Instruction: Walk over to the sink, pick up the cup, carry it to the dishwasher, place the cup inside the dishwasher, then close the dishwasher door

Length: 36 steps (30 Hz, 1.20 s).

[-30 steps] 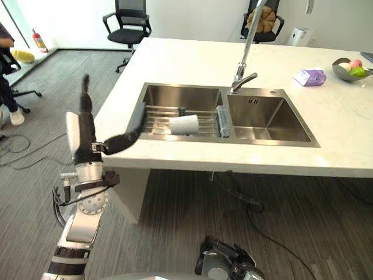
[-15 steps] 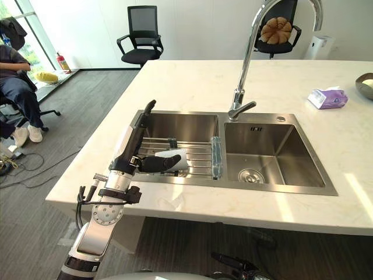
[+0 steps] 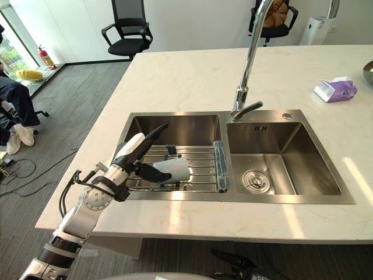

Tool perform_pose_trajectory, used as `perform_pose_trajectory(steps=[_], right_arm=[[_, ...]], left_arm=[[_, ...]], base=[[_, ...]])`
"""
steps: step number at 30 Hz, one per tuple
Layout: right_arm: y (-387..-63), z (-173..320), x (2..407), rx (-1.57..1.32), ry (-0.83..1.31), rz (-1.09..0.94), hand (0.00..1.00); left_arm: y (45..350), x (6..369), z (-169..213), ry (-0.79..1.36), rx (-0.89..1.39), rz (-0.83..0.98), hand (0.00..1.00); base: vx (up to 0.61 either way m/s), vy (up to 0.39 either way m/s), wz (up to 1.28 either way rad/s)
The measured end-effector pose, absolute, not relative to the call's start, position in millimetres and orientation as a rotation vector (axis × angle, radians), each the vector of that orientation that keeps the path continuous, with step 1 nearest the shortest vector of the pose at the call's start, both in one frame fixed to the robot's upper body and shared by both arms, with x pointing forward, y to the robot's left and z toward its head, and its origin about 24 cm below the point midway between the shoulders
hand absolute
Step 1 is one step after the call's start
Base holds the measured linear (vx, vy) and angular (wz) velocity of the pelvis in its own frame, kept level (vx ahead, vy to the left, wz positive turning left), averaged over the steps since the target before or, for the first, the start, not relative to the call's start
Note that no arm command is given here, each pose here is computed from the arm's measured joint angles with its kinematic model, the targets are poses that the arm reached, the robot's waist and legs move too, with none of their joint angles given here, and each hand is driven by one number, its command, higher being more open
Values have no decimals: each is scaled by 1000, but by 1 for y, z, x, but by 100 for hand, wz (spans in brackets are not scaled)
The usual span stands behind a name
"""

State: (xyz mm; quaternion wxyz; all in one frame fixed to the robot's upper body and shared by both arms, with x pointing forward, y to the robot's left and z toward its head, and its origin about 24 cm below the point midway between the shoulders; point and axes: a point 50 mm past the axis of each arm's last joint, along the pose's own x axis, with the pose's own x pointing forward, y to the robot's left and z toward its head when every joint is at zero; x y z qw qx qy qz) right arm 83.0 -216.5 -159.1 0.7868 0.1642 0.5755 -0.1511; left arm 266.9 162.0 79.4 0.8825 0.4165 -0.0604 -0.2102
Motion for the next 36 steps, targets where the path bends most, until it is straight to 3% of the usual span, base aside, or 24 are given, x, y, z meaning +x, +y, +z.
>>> perform_pose_trajectory(steps=[18, 31, 36], right_arm=[[-213, -161, 81, 319, 1271, -303, 100], [-208, -162, 85, 294, 1289, -270, 100], [-209, -162, 85, 299, 1293, -274, 100]], left_arm=[[155, 262, 72, -46, 796, -606, 100], [143, 260, 66, -20, 631, -583, 100], [131, 273, 86, -103, 617, -574, 100]], base=[[-45, 34, 1], [1, 11, -3], [-31, -1, -11]])
